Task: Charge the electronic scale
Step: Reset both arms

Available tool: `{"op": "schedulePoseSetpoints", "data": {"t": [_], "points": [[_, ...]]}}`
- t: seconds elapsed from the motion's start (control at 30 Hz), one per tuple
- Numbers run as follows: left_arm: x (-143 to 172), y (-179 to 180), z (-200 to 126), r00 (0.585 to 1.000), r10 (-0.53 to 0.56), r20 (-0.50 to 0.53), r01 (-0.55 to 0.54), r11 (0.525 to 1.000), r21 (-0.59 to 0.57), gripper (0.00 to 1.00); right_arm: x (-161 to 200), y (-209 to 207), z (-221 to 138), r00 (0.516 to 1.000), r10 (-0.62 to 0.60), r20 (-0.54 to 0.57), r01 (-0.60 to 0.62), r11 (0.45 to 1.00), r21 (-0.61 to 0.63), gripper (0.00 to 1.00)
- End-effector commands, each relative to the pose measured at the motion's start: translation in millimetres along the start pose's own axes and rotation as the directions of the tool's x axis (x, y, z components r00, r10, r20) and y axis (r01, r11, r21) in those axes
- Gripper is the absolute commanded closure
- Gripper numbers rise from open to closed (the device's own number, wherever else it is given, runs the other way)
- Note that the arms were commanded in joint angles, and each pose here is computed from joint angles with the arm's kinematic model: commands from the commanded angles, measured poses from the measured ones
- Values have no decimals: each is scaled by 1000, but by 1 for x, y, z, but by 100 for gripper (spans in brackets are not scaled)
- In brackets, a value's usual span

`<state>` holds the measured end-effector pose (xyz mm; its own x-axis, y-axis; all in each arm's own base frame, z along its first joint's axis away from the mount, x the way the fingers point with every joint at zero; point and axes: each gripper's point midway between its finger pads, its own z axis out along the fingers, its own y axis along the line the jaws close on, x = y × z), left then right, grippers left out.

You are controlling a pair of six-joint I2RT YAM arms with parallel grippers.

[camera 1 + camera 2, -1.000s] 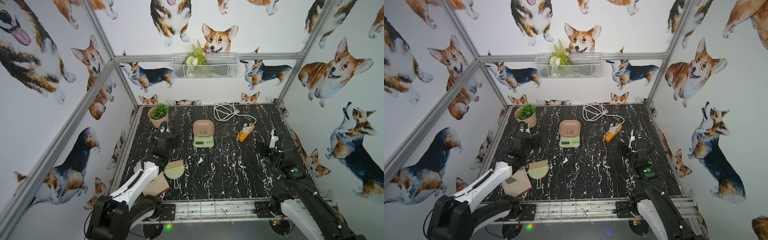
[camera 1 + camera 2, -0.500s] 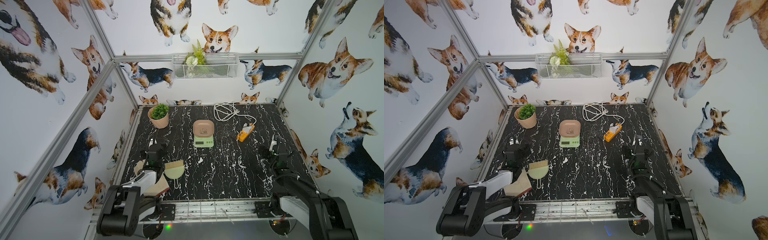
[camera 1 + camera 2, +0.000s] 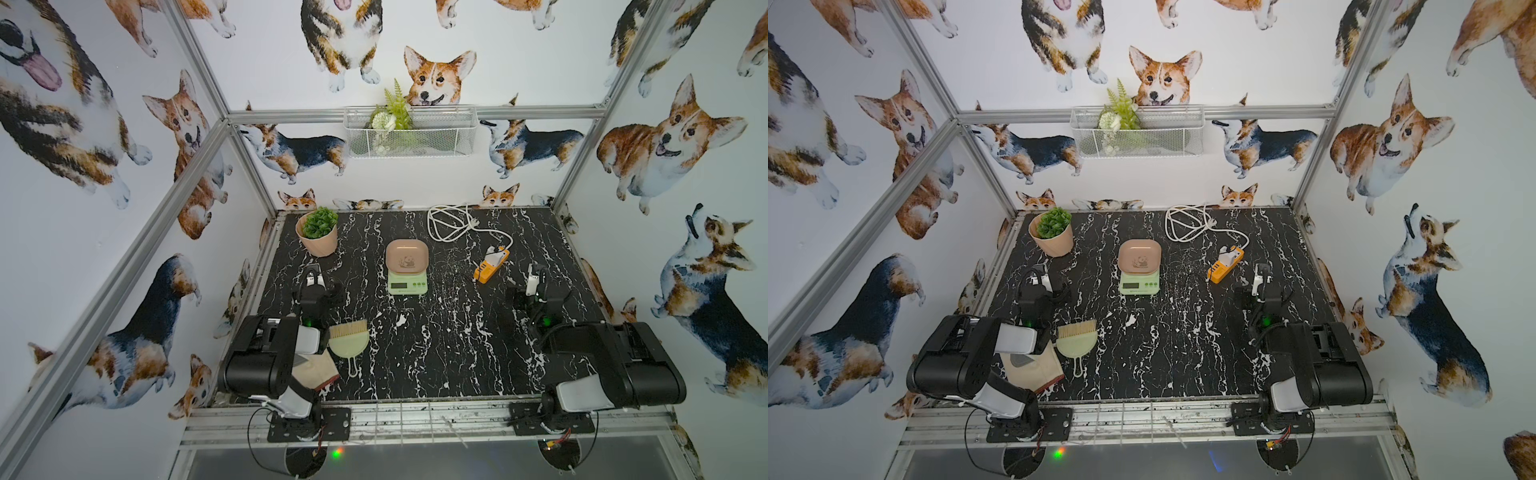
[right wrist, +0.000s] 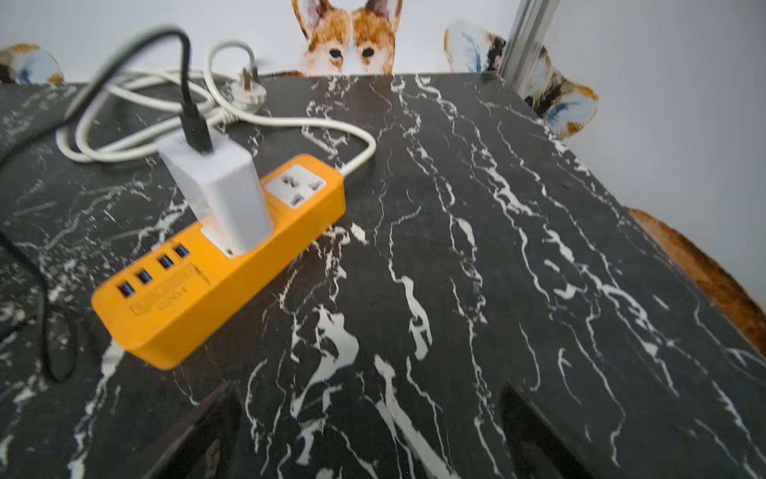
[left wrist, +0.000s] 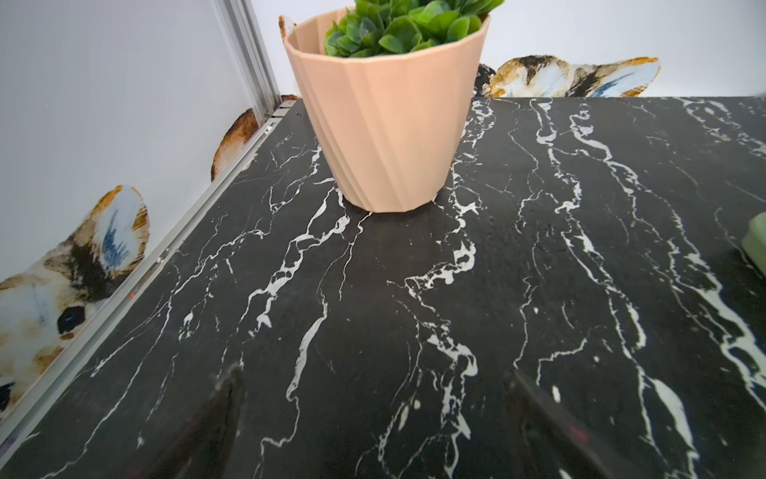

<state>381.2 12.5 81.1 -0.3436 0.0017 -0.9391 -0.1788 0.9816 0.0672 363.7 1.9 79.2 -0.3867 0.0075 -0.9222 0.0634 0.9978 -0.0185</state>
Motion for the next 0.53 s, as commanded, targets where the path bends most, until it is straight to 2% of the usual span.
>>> {"op": "schedulePoseSetpoints", "data": {"t": [0.0, 0.07, 0.13, 0.5], "points": [[-15, -7, 7, 1000, 18, 19, -19, 999, 28, 0, -14, -11, 5, 999, 30, 42, -32, 998, 62, 0], [-15, -6, 8, 999, 25, 21, -26, 1000, 18, 0, -14, -12, 5, 999, 40, 19, -42, 997, 67, 0], [-15, -7, 7, 999, 23, 22, -23, 1000, 20, 0, -17, -13, 5, 998, 37, 57, -40, 997, 69, 0], [-15, -8, 7, 999, 26, 22, -26, 999, 20, 0, -17, -13, 5, 998, 38, 44, -41, 997, 70, 0]]}}
